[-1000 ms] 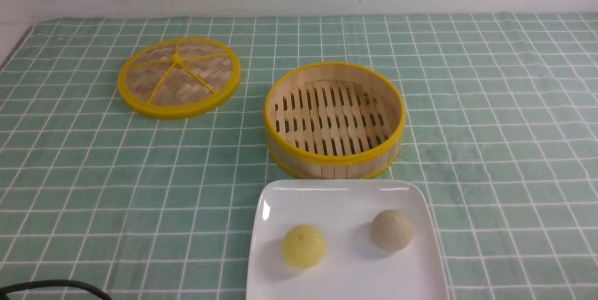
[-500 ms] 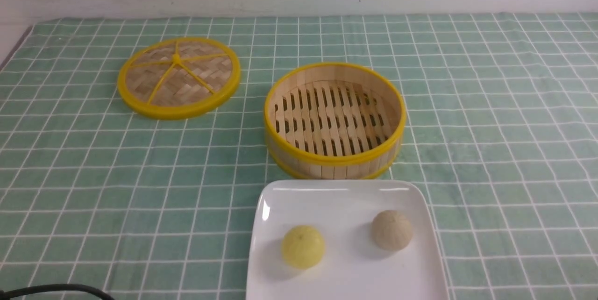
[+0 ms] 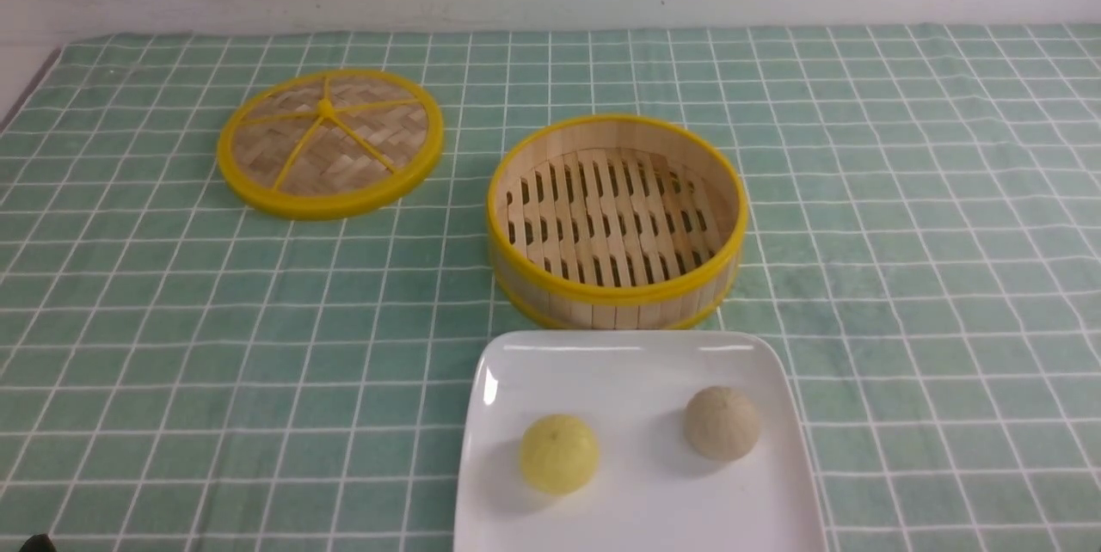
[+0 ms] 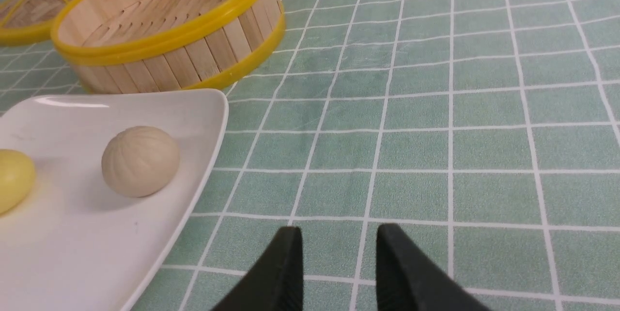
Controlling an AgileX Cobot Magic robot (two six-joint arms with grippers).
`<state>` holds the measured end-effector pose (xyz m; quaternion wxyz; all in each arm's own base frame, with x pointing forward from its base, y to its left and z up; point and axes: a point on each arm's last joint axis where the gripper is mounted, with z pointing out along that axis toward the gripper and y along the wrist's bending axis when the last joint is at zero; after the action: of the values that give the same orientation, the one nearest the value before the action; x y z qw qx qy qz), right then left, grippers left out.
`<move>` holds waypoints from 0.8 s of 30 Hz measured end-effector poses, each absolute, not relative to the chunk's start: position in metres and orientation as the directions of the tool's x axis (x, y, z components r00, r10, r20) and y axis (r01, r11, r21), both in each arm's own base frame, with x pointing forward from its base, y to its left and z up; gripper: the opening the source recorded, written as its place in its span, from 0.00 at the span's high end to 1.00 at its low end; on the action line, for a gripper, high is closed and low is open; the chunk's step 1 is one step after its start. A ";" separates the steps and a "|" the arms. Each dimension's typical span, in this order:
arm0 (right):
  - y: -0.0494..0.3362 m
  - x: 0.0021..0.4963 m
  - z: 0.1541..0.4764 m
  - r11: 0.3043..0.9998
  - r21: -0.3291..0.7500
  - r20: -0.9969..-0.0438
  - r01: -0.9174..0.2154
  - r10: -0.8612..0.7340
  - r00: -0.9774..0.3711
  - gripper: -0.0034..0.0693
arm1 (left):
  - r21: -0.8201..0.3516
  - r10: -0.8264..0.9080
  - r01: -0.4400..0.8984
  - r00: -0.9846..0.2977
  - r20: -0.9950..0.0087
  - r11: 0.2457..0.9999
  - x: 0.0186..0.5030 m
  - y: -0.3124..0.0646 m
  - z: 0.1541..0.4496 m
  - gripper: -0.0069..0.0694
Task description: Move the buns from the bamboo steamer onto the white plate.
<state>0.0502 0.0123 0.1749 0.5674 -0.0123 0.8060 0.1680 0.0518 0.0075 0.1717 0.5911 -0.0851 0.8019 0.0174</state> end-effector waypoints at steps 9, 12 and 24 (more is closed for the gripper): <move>0.012 0.050 0.175 0.943 0.257 -0.919 -0.210 0.171 -0.356 0.63 | -0.076 -0.120 -0.158 -0.286 -0.951 0.985 0.052 0.007 0.172 0.43; 0.012 0.050 0.175 0.943 0.257 -0.919 -0.210 0.171 -0.356 0.63 | -0.076 -0.120 -0.158 -0.286 -0.951 0.985 0.052 0.007 0.172 0.43; 0.012 0.050 0.175 0.943 0.257 -0.919 -0.210 0.171 -0.356 0.63 | -0.079 -0.123 -0.158 -0.285 -0.951 0.984 0.052 0.007 0.172 0.43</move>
<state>0.0502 0.0123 0.1749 0.5674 -0.0123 0.8060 0.1680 0.0518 0.0074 0.1718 0.5913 -0.0877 0.8015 0.0151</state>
